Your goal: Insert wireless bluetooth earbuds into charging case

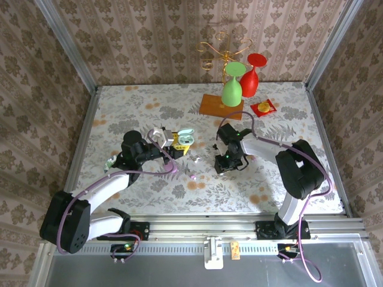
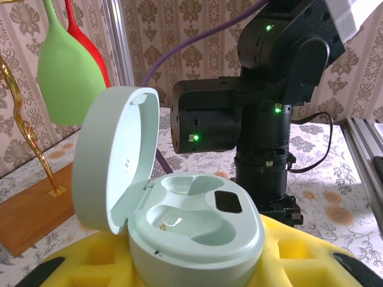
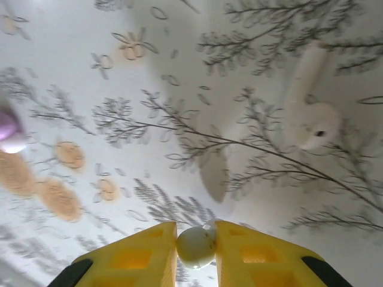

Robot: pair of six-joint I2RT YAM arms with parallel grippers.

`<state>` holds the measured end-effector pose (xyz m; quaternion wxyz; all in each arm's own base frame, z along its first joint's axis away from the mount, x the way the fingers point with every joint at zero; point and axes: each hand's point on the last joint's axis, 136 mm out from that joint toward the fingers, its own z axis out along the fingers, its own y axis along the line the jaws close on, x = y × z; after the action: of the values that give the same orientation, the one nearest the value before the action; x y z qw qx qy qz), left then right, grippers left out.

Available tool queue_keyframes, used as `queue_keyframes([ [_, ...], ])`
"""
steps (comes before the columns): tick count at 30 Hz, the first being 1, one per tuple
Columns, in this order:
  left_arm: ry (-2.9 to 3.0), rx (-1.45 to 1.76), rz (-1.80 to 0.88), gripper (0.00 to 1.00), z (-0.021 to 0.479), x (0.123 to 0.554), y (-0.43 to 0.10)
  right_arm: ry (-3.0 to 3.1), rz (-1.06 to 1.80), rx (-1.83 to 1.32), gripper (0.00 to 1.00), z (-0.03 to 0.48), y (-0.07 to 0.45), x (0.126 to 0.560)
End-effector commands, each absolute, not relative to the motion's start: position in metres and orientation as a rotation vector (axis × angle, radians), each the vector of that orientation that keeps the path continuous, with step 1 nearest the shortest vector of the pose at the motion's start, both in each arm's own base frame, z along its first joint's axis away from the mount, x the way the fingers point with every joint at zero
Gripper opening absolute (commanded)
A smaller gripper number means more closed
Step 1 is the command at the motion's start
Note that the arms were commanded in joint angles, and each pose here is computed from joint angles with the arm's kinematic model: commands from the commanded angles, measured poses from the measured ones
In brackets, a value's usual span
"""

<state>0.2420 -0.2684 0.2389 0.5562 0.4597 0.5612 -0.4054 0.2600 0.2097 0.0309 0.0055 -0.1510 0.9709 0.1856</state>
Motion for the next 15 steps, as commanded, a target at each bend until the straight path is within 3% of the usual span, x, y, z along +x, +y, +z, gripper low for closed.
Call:
queue_keyframes([
  [1, 1.308, 1.092, -0.938, 0.24, 0.241, 0.240, -0.265, 3.041, 0.936, -0.353, 0.22, 0.036, 0.228, 0.252],
  [15, 1.308, 1.093, -0.937, 0.24, 0.242, 0.241, -0.265, 3.121, 0.713, -0.187, 0.31, 0.011, 0.176, 0.265],
])
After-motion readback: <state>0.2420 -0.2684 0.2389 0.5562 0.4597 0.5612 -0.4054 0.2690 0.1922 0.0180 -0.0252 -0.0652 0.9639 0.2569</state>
